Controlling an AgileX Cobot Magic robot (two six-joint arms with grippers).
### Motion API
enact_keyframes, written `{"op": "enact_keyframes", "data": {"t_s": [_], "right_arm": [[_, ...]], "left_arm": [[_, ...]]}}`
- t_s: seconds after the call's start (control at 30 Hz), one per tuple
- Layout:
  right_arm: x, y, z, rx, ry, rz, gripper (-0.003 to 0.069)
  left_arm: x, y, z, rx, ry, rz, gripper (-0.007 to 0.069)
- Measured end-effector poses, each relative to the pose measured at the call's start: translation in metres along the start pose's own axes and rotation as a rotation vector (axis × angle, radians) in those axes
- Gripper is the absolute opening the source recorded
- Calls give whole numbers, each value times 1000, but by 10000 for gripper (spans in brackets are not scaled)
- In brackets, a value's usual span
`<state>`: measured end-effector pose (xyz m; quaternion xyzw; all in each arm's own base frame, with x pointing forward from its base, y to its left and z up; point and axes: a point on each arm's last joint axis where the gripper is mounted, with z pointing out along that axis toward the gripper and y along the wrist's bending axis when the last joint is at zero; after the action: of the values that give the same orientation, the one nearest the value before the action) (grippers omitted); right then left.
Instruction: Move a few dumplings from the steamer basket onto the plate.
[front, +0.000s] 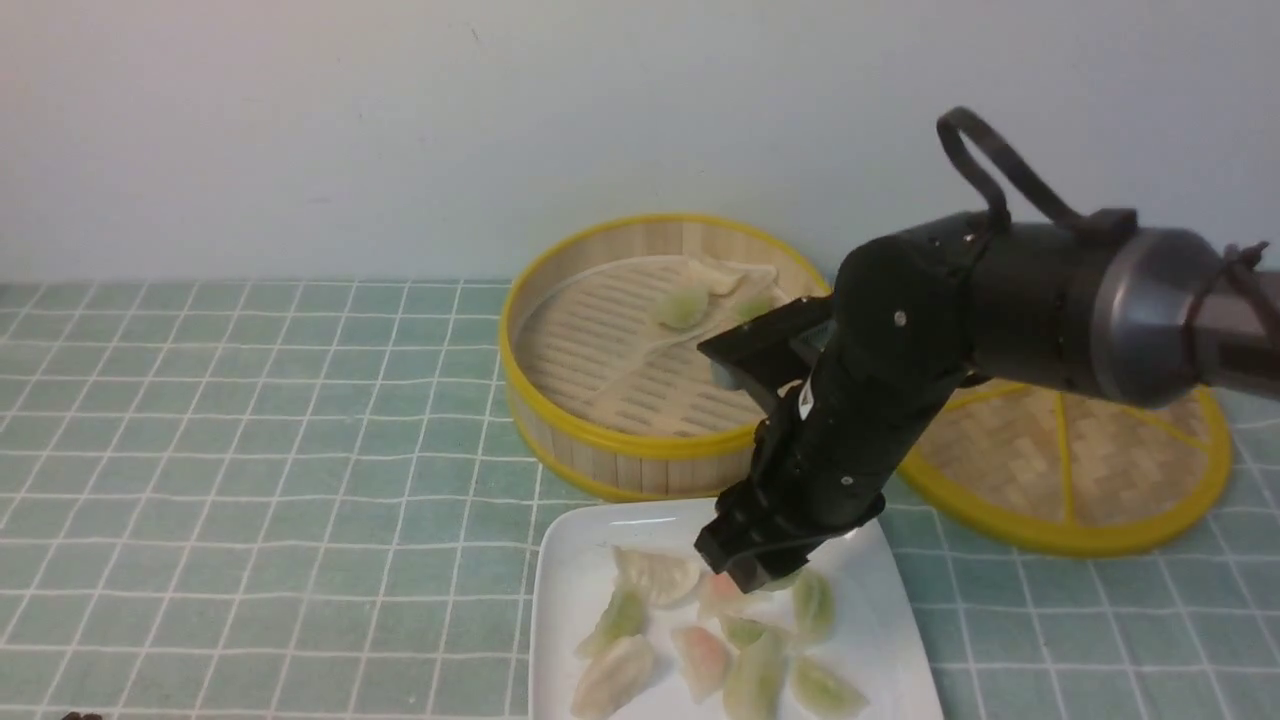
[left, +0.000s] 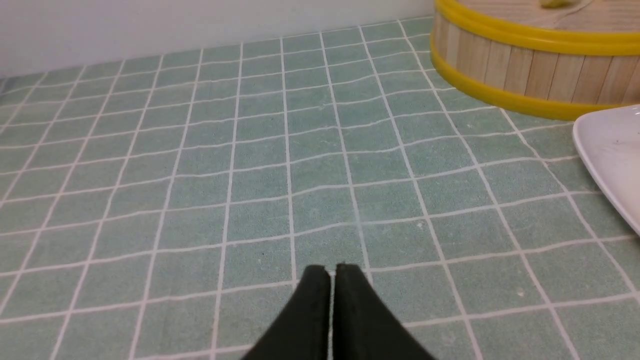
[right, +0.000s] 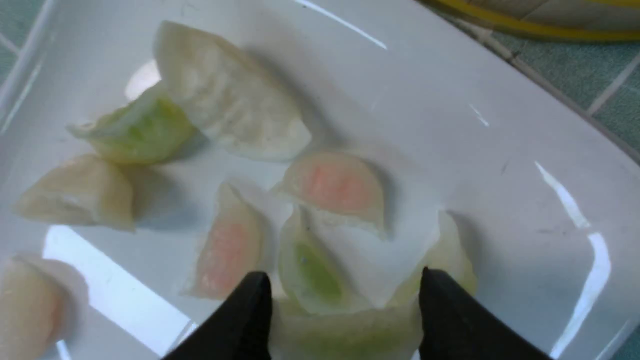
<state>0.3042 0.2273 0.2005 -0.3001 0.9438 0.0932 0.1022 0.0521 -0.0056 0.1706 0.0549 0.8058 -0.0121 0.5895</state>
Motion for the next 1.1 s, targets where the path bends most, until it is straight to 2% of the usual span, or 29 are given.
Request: {"op": "enact_keyframes", "data": {"t_s": [0.03,0.13,0.17,0.2,0.27,0.4,0.5,0.53,0.57,0.63,0.7,0.83,0.87,0.93,0.97,1.0,1.03,1.1], "right_arm": [[0,-1,2,4,3,-3,347],[-1,-2,3,15,1,-10,443],[-1,-2,3,16,2,-11,451],[-1,-2,-1,20,10,-14,501],[-3,-1,-10,20,21,-8,558],[-5,3,-37,17,22,-5,562],[3,8,-88,28,-40,10,404],[5,8,-96,31,-56,12,391],[13,10,-124,44,-118,20,284],[28,11,-163,70,-221,30,125],[49,12,-200,95,-339,49,40],[115,14,-260,112,-636,88,-10],[118,14,-261,112,-650,88,-11],[165,13,-267,105,-803,84,-13],[169,13,-267,104,-805,83,-13],[200,13,-267,93,-927,73,-14],[203,13,-263,90,-938,72,-14],[244,12,-258,63,-1112,72,-14]], "left_arm": [[0,0,0,0,0,0,-6],[0,0,0,0,0,0,-6],[0,0,0,0,0,0,-6],[0,0,0,0,0,0,-6],[0,0,0,0,0,0,-6],[0,0,0,0,0,0,-6],[0,0,0,0,0,0,-6],[0,0,0,0,0,0,-6],[0,0,0,0,0,0,-6],[0,0,0,0,0,0,-6],[0,0,0,0,0,0,-6],[0,0,0,0,0,0,-6],[0,0,0,0,0,0,-6],[0,0,0,0,0,0,-6],[0,0,0,0,0,0,-6],[0,0,0,0,0,0,-6],[0,0,0,0,0,0,-6],[0,0,0,0,0,0,-6]]}}
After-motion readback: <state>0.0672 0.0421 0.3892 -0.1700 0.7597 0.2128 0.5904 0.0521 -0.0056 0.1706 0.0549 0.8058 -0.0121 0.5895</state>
